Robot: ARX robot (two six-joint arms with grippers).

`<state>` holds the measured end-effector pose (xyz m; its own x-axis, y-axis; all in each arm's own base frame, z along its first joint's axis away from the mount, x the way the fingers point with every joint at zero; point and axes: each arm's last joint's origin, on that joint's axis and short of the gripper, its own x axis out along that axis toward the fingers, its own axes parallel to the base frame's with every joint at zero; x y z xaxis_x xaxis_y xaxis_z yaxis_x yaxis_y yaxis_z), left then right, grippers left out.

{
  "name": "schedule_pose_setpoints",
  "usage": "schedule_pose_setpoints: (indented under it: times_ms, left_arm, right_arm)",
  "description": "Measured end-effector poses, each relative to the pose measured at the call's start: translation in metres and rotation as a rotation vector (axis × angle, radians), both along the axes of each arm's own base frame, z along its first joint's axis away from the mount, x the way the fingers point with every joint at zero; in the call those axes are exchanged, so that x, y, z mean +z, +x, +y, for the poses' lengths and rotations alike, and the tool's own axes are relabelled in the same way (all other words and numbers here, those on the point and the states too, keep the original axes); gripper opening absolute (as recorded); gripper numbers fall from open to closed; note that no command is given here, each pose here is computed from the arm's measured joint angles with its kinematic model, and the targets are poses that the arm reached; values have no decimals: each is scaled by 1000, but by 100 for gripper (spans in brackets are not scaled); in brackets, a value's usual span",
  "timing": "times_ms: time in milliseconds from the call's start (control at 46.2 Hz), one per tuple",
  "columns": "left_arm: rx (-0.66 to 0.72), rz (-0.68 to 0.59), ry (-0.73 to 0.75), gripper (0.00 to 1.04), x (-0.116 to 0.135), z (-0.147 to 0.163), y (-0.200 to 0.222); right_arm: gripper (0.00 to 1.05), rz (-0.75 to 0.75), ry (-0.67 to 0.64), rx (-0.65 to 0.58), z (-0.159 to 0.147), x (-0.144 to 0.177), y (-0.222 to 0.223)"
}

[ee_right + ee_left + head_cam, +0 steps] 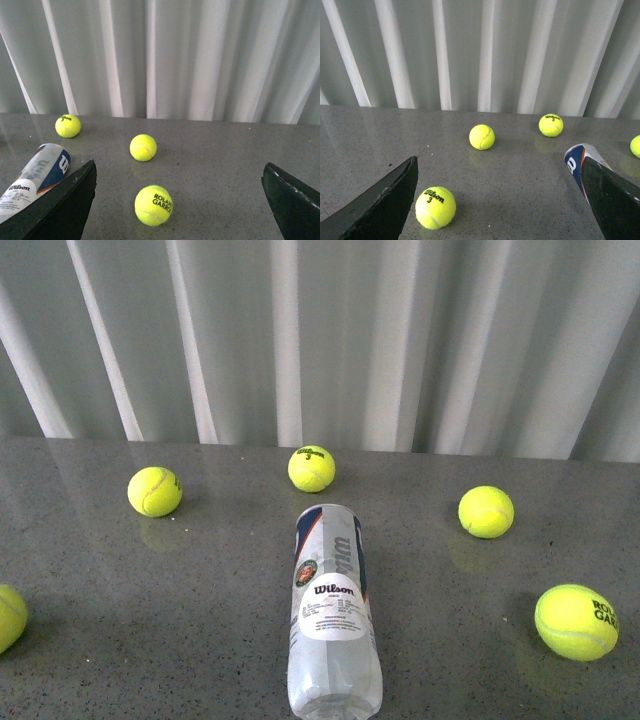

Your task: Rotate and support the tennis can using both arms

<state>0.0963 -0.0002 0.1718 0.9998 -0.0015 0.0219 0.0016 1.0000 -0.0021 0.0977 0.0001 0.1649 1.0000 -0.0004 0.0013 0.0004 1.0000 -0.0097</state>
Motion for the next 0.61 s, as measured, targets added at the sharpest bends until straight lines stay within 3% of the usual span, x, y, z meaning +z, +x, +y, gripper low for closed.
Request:
schedule_pose_setpoints:
  times_ms: [607]
  left_arm:
    - [0, 0, 0, 98, 0, 0, 0]
  right_arm:
    - [98, 0, 0, 0, 0, 0, 0]
